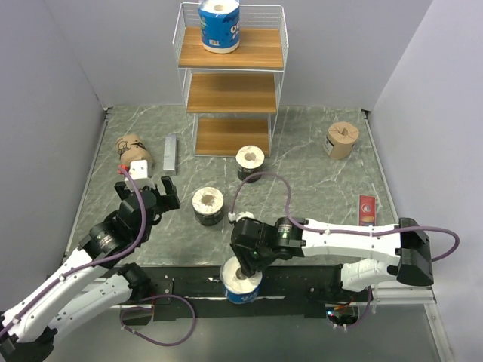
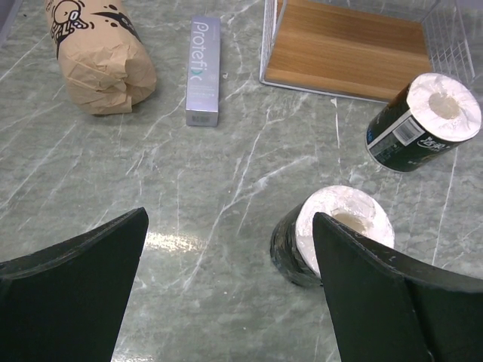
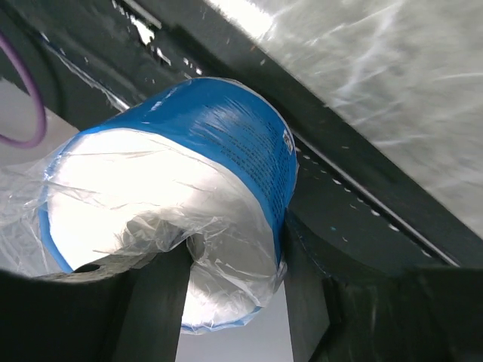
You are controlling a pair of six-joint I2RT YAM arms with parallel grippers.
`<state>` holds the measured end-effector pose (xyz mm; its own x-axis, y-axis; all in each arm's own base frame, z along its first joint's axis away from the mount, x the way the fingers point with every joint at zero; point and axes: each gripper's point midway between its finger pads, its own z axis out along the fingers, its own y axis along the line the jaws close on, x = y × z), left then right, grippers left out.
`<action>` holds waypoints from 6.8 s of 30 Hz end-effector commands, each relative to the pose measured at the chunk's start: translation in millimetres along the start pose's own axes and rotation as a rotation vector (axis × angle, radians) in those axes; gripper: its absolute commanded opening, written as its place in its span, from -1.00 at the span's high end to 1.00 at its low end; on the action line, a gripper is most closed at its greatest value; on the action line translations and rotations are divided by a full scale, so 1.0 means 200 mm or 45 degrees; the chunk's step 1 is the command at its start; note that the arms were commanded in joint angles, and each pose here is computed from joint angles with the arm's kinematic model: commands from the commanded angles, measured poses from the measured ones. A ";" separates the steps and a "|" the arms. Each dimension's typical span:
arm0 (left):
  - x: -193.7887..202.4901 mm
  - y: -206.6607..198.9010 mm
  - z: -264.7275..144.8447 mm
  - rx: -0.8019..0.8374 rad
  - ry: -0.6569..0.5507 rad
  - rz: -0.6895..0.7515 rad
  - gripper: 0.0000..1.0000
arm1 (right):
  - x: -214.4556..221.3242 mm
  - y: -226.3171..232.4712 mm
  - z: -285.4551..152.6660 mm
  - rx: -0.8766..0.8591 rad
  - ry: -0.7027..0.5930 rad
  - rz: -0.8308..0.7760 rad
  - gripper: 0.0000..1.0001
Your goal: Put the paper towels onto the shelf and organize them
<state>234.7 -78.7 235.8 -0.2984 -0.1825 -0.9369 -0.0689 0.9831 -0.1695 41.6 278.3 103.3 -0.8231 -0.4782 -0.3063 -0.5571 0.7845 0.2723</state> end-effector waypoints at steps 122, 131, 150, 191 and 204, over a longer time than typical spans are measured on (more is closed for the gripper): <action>-0.09 0.01 -0.08 0.088 -0.092 -0.125 -0.93 | -2.25 -0.78 -2.03 0.179 -1.978 0.642 0.39; -0.09 0.01 -0.08 0.093 -0.092 -0.124 -0.93 | -2.30 -0.82 -2.01 0.181 -2.018 0.690 0.17; -0.08 0.01 -0.09 0.093 -0.093 -0.121 -0.93 | -2.40 -0.82 -2.02 0.128 -2.109 0.689 -0.12; -0.08 0.00 -0.07 0.100 -0.085 -0.113 -0.93 | -2.12 -0.69 -2.19 0.173 -2.039 0.351 -0.35; 0.15 -0.23 -0.05 0.222 0.245 -0.397 -0.94 | -1.13 -0.72 -1.46 0.138 -1.442 0.329 -0.82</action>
<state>223.5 -103.9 232.4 -0.3559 -0.3329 -0.8732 0.0131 0.9325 -0.3609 303.8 163.1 469.5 -0.1785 0.3438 -0.9219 -0.3368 0.8590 0.3856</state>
